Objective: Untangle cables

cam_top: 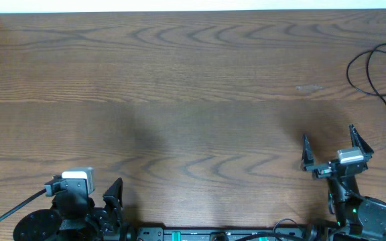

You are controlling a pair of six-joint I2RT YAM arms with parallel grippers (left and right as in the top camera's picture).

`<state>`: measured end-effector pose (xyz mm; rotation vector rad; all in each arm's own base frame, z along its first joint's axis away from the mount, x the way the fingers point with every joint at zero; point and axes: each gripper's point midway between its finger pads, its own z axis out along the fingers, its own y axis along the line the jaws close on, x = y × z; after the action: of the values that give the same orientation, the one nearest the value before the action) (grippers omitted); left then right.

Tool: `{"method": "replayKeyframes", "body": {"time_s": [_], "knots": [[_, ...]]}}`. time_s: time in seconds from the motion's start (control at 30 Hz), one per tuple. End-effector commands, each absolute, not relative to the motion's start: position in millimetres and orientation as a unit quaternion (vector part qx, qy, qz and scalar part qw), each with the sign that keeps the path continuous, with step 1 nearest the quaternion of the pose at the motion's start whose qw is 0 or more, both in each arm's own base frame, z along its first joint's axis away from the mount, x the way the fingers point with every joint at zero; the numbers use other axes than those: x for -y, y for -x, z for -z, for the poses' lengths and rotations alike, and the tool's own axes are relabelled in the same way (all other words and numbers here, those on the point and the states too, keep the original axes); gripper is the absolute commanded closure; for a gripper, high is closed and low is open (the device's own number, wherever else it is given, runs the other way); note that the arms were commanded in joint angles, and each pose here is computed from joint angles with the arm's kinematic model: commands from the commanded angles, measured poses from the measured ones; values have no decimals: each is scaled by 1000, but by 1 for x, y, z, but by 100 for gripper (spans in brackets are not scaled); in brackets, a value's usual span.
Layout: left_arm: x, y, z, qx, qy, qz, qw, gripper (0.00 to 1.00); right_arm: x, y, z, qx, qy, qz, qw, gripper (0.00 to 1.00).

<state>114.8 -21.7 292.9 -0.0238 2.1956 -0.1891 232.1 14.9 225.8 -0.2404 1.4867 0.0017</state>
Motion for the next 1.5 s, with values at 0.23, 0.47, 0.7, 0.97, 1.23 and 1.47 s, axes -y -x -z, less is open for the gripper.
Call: {"method": "replayKeyframes", "body": {"time_s": [0.23,0.47,0.7,0.97,1.23,1.47], "knots": [[19,-114,-297,-886,8,67,459,33,16,-238,-187,-725,-1,10,689,1],[19,-114,-297,-886,8,67,459,33,19,-232,-144,-782,-20,7,623,1],[19,-114,-297,-886,8,67,459,33,18,-230,-136,-792,-44,-16,609,1],[19,-114,-297,-886,8,67,459,33,18,-230,-136,-791,-50,-20,609,1],[19,-114,-297,-886,8,67,459,33,18,-230,-137,-791,-50,-20,609,1],[19,-114,-297,-886,8,67,460,33,18,-230,-137,-791,-50,-20,610,1]]}}
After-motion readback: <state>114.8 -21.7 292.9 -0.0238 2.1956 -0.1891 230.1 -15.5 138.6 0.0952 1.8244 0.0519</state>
